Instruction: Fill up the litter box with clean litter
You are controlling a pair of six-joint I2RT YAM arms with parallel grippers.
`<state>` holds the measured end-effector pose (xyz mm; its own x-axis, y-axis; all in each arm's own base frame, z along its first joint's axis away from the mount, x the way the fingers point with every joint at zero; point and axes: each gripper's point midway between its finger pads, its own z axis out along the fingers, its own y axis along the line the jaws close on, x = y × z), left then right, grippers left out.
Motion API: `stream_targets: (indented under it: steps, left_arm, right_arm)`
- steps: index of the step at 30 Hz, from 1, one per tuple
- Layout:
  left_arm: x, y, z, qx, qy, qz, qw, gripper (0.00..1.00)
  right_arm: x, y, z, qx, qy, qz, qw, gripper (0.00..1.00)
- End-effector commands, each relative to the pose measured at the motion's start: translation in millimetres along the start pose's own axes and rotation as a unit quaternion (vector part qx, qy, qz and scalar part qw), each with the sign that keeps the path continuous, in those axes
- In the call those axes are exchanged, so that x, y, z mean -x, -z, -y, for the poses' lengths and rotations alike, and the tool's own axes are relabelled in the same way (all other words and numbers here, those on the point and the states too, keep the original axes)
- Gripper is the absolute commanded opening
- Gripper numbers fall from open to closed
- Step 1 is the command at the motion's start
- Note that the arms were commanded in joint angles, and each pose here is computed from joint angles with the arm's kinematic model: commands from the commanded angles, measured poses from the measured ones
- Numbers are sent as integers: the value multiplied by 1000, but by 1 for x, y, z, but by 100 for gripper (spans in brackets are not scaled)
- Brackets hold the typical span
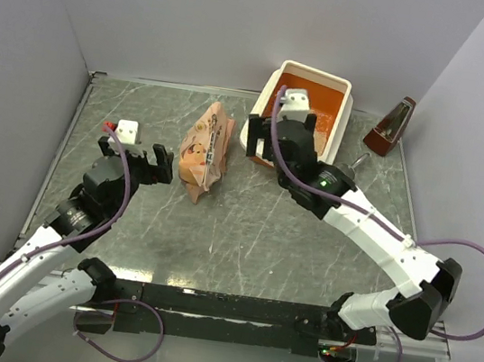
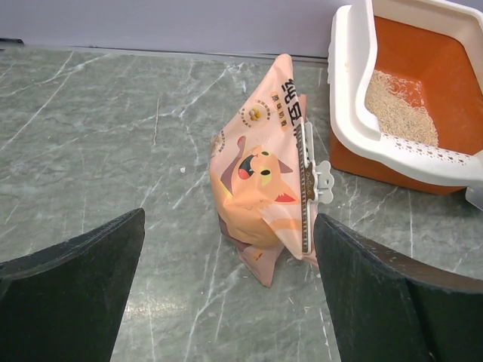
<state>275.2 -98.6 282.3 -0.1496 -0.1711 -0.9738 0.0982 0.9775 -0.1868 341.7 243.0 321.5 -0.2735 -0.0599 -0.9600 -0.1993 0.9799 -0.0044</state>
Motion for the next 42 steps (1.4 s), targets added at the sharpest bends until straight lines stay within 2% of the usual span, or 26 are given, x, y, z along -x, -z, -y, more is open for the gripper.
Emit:
stream_targets:
  steps: [1, 3, 4, 7, 12, 17, 26, 32, 42]
  left_arm:
    - [20, 3, 0, 3, 22, 33, 999, 97]
    - [25, 4, -6, 22, 45, 44, 998, 97]
    - [27, 5, -8, 27, 52, 49, 997, 97]
    - [29, 5, -7, 28, 45, 43, 998, 97]
    - [26, 3, -12, 47, 39, 31, 998, 97]
    - [27, 5, -12, 44, 39, 35, 998, 97]
    - [24, 2, -19, 65, 33, 29, 997, 97]
    - [24, 3, -21, 69, 33, 31, 997, 97]
    - [20, 0, -21, 74, 26, 24, 997, 97]
  right_arm:
    - [33, 13, 6, -17, -45, 37, 998, 100]
    - [25, 11, 4, -17, -45, 15, 999, 99]
    - [34, 14, 0, -6, -46, 13, 999, 100]
    - [26, 8, -12, 5, -16, -25, 1000, 99]
    - [-1, -5, -35, 41, -8, -63, 997, 100]
    - [-14, -8, -58, 98, -34, -66, 992, 100]
    - [-68, -41, -87, 97, -33, -150, 983, 100]
    - [-96, -58, -105, 110, -37, -184, 976, 100]
    - [-94, -65, -127, 130, -79, -180, 972, 100]
